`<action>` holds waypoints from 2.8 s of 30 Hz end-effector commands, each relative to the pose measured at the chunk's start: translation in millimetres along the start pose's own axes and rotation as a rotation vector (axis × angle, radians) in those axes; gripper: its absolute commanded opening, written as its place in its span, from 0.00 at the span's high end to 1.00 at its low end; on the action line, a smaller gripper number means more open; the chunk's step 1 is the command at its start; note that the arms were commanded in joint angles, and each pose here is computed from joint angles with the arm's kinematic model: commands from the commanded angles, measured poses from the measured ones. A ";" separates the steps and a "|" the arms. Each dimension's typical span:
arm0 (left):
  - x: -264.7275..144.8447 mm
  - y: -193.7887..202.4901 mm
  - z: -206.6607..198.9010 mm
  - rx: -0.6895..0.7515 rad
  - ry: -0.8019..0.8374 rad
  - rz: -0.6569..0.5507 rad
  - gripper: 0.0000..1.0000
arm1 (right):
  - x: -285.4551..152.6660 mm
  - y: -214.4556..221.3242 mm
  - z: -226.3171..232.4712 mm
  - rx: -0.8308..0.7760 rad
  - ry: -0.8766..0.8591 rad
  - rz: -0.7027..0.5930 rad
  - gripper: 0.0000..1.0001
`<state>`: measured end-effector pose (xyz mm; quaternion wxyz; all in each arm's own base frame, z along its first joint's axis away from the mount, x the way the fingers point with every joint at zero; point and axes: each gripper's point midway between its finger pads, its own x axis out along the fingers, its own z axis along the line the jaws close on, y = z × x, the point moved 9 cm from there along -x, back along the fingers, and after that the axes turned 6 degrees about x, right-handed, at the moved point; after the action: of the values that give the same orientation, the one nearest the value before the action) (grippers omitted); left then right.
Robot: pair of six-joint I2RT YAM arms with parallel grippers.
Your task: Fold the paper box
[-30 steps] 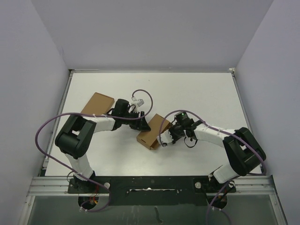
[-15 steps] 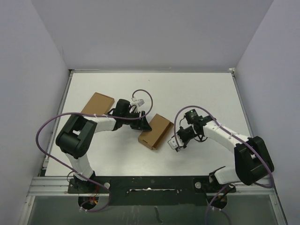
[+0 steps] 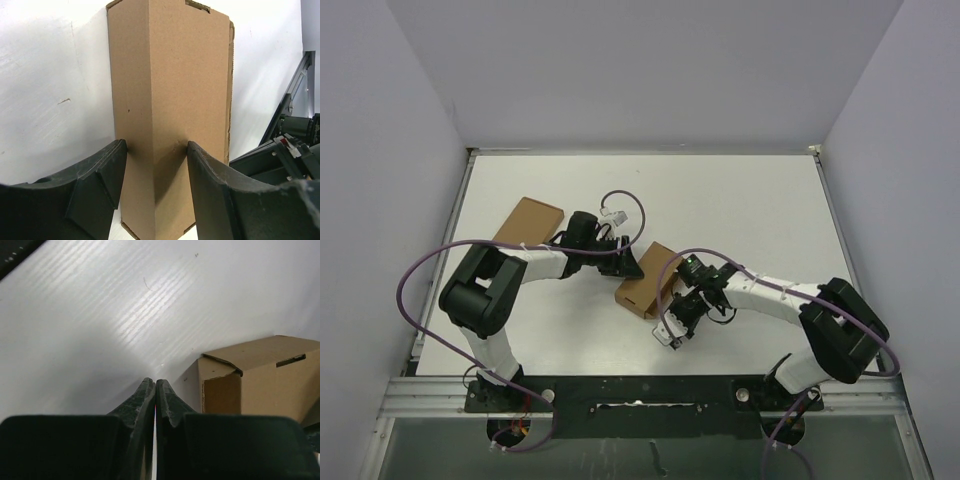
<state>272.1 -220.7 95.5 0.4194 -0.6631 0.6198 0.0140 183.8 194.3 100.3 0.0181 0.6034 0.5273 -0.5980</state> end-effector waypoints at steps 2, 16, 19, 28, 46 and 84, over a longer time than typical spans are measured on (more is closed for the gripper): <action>5.4 -9.4 0.7 0.004 -0.024 -0.028 0.51 | 4.0 1.3 -26.0 0.004 0.128 0.109 1.00; 23.0 13.0 -14.2 -0.024 -0.118 0.016 0.52 | 5.7 -10.7 -49.4 0.180 0.250 0.062 1.00; 22.4 14.0 -15.4 -0.023 -0.119 0.013 0.52 | 0.5 -7.8 -49.5 0.199 0.252 0.060 1.00; 11.3 -1.2 -22.6 -0.009 -0.095 -0.064 0.51 | -63.4 -11.7 -12.7 0.250 0.109 -0.182 0.82; 14.1 -6.7 -29.0 0.051 0.000 -0.125 0.51 | -116.0 114.3 6.0 0.830 0.439 0.103 0.84; 34.4 5.2 -49.0 0.073 0.073 -0.057 0.52 | -77.3 97.5 -53.0 0.893 0.553 0.184 1.00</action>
<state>247.2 -261.1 96.5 0.4281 -0.6622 0.6149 -0.0092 295.9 114.2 103.5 -0.3042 0.7323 0.1213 -0.5970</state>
